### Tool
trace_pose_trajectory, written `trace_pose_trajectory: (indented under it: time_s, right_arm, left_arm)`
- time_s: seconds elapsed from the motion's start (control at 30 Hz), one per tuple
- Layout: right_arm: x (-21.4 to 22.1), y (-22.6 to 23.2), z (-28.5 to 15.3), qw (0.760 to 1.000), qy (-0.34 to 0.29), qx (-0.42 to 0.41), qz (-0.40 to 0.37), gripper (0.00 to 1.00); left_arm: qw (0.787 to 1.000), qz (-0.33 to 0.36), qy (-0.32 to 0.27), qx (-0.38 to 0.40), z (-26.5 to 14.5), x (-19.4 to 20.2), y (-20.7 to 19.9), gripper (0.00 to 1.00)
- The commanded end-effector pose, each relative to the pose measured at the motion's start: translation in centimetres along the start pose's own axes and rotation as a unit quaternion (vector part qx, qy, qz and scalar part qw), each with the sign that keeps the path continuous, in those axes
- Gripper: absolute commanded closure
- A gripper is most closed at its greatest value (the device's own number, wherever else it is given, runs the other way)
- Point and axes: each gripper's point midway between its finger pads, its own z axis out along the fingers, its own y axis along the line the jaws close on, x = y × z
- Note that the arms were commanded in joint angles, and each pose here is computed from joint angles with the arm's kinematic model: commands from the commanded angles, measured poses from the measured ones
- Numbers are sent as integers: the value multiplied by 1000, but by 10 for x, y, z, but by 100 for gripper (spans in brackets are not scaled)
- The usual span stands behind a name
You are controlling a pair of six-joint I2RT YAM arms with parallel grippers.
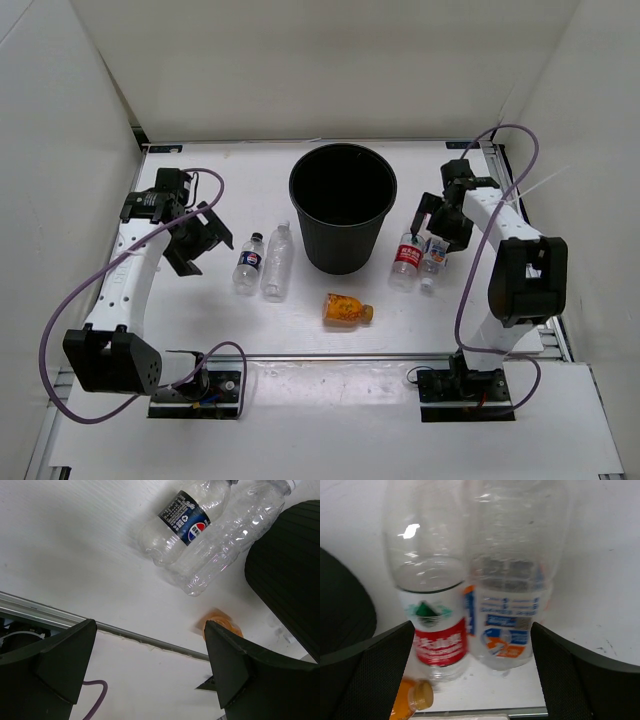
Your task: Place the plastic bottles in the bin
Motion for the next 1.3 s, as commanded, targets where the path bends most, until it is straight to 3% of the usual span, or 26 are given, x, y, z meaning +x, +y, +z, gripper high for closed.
trace_pose_trajectory:
  time_s: [0.0,0.33,0.5,0.63,0.73,0.9,1.0,1.13,1.17,1.27]
  right_arm:
    - [-7,-2,10,1000,-5,-2,8,0]
    - [-7,-22,37,999,25,8,45,0]
    - [-5,-27,50,997,48,9,60,19]
    - [-5,-39,44,995,52,16,86,48]
    - [-30,-37,-17,992,-22,0,122,56]
    - [-34,-24,-94,981,-66,-19,184,66]
    - [-54,10,-152,973,-115,-92,178,70]
    - [-89,75,-244,943,-233,-216,96,61]
    - [-93,107,-284,921,-277,-272,49,60]
    - [-85,164,-299,906,-301,-289,-63,54]
  left_arm:
    - [1000,3,-15,22,-9,-2,-2,0]
    - [1000,-12,-7,10,-4,2,2,0]
    - [1000,-13,4,0,3,2,3,0]
    - [1000,-13,-1,4,0,-5,-3,0]
    - [1000,-12,-7,10,-3,-10,-8,0]
    - [999,-11,-25,20,-2,-21,-15,0]
    - [998,0,-44,35,-2,-30,-23,0]
    - [997,0,-66,34,4,-40,-23,0]
    - [997,-1,-68,30,7,-40,-21,0]
    - [997,-1,-68,29,17,-42,-22,0]
